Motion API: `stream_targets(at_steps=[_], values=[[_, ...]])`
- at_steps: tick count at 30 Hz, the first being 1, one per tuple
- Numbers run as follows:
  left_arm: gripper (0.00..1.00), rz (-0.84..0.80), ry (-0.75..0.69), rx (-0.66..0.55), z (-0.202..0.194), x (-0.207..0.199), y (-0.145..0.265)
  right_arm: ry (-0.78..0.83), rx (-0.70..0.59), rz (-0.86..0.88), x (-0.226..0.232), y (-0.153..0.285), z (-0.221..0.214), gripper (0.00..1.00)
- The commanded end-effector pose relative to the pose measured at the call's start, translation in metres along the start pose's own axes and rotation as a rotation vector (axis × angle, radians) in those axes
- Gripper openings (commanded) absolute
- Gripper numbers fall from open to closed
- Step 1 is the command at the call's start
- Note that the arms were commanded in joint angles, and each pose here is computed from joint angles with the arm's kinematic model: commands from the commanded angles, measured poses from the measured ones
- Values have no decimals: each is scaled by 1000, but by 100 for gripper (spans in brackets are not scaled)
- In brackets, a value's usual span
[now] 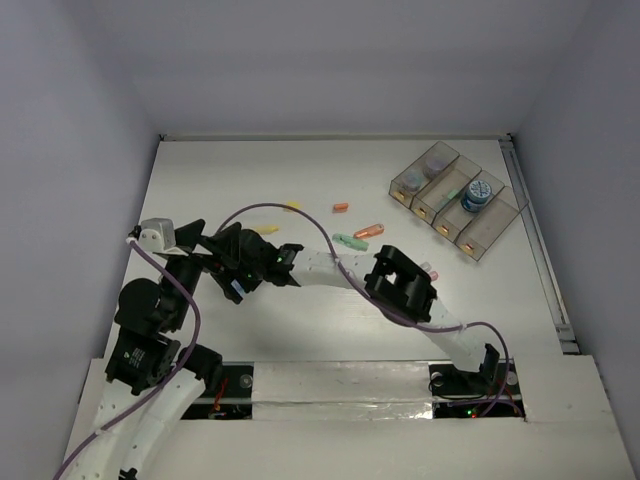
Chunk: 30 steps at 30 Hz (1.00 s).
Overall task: Sort the stationery into containers
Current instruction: Pick up the pen from the center of the board.
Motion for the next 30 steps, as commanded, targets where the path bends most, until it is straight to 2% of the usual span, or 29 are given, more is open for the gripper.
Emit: stream_targets(at_steps=[1, 5, 8, 11, 12, 15, 18, 21, 25, 30], values=[[80, 18, 12, -77, 17, 2, 1, -31, -24, -78, -11, 1, 3, 89], [80, 16, 11, -79, 18, 2, 2, -40, -18, -87, -5, 0, -14, 85], [80, 16, 12, -79, 18, 2, 2, -38, -6, -156, -19, 0, -27, 80], [80, 21, 13, -81, 19, 3, 2, -25, -8, -203, -28, 0, -31, 69], [80, 21, 16, -80, 18, 3, 1, -19, -5, -228, -33, 1, -34, 53], [80, 27, 33, -79, 17, 4, 1, -12, -31, -267, -41, 8, -36, 35], [79, 41, 58, -79, 16, 5, 0, 0, -88, -304, -47, 19, -29, 22], [79, 24, 89, -48, 10, 1, -5, 35, -178, -298, -46, 44, -13, 13], [79, 19, 113, -2, 4, -2, -13, 84, -272, -261, -39, 86, 8, 9], [79, 7, 142, 71, -10, -6, -24, 74, -304, -264, -45, 122, 5, 8]])
Point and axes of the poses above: each gripper's point midway between its finger pads, its own y axis back along the fingers, its own x axis along the line the jaws close on, z = x × y, the point moved 2 cm from there along y, back along the fingers, and after that the axes turned 3 degrees about -y, right-handed, at the moved point
